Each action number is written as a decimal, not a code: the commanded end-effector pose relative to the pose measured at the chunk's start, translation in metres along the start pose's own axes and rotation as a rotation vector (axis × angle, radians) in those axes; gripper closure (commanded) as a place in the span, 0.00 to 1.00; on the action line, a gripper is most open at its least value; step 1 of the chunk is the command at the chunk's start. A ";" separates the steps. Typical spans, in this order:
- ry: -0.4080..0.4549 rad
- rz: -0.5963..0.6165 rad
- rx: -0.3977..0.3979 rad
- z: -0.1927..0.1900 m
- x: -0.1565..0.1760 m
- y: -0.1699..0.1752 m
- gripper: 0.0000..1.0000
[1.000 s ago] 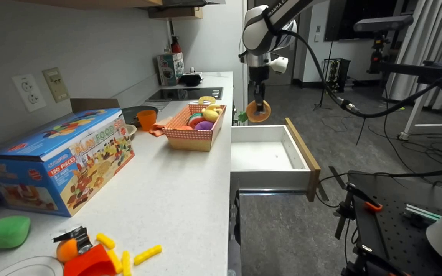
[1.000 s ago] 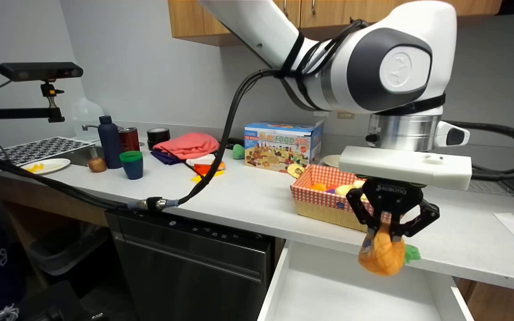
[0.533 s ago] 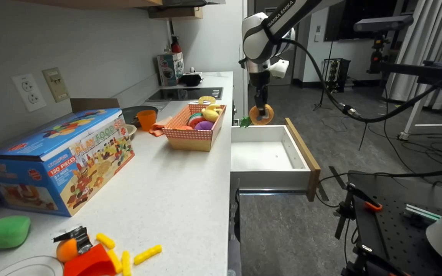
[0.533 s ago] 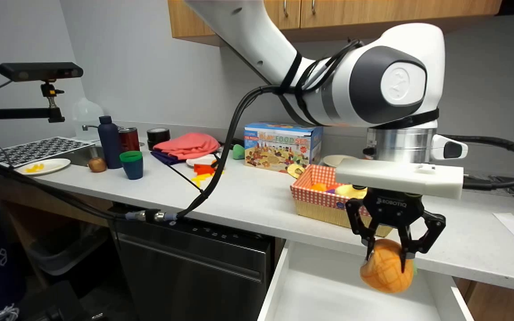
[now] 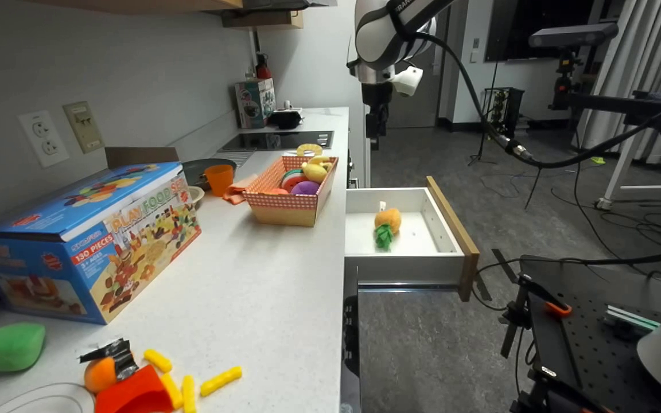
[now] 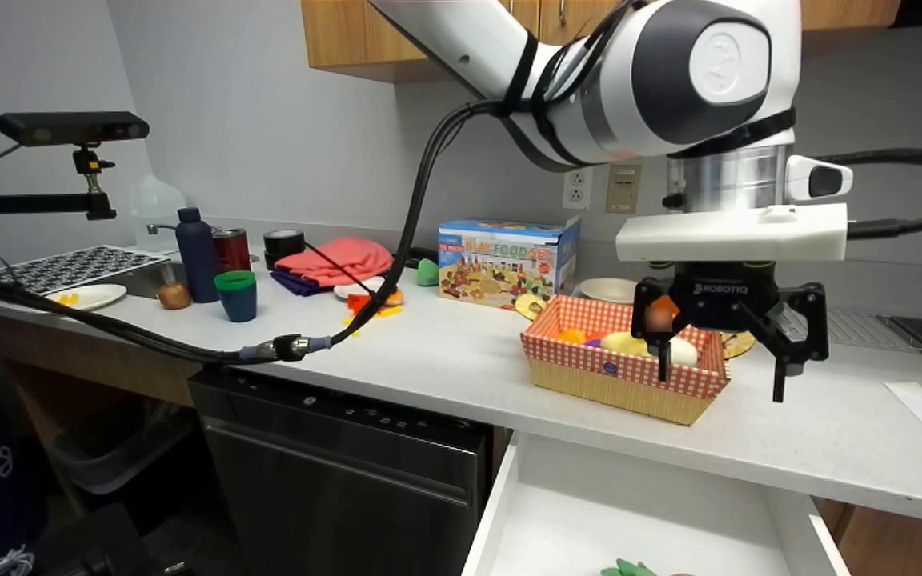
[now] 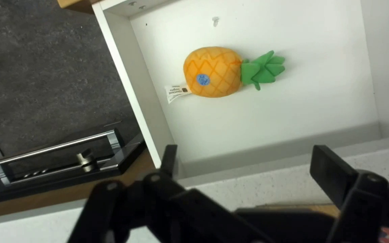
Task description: Open the drawer and put the plush toys into the drawer
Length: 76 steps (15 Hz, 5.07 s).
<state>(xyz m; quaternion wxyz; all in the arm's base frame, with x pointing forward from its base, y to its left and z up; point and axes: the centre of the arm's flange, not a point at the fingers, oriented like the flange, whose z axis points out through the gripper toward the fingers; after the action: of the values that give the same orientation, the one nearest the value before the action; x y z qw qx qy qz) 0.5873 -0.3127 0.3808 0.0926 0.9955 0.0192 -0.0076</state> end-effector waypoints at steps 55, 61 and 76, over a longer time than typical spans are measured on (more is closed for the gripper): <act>-0.013 0.175 0.178 0.050 -0.006 -0.028 0.97; -0.010 0.183 0.140 0.045 -0.006 -0.020 0.34; 0.261 0.000 0.058 -0.052 0.090 -0.032 0.00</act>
<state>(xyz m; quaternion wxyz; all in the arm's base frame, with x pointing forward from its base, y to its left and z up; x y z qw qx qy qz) 0.6405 -0.2733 0.4209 0.0537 0.9929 -0.0097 0.1061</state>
